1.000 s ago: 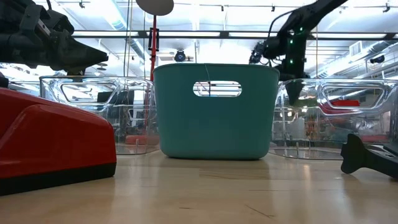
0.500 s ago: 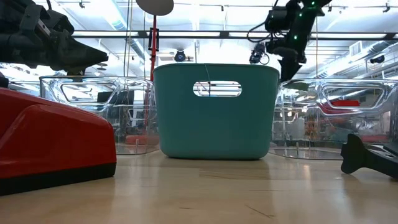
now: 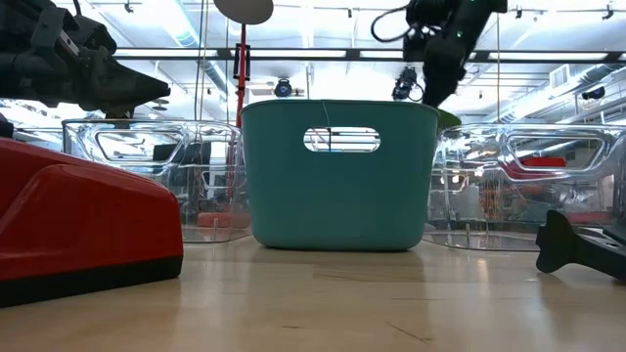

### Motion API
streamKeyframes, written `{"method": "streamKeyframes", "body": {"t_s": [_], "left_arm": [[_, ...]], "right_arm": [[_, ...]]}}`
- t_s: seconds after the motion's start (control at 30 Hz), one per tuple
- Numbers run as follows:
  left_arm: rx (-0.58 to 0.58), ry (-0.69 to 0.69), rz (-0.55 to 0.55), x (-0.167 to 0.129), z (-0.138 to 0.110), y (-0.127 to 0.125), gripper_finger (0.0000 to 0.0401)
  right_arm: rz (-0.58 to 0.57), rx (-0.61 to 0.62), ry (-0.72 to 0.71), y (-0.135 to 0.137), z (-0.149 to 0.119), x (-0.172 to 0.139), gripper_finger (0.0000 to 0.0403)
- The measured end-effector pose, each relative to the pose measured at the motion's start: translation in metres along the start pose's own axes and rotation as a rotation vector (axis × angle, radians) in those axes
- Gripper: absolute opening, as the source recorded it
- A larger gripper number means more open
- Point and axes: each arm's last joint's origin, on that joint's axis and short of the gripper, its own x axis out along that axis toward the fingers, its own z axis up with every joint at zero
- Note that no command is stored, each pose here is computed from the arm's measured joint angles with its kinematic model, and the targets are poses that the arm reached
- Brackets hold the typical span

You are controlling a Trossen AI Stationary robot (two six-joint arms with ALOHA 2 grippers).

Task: Pick and place Stapler, Stapler remover, tape
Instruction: Put the top green tape into the green bin

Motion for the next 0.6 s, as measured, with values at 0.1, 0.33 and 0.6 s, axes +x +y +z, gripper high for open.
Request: {"method": "streamKeyframes", "body": {"t_s": [0.1,0.33,0.6], "left_arm": [[0.0,0.0,0.0,0.0,0.0,0.0,0.0028],[0.0,0.0,0.0,0.0,0.0,0.0,0.0028],[0.0,0.0,0.0,0.0,0.0,0.0,0.0028]], "right_arm": [[0.076,-0.049,-0.055,0.014,0.006,0.0,0.0089],[0.202,-0.154,-0.212,0.041,0.023,-0.002,0.0089],[0.255,-0.231,-0.361,0.063,0.037,-0.007,0.0089]]}}
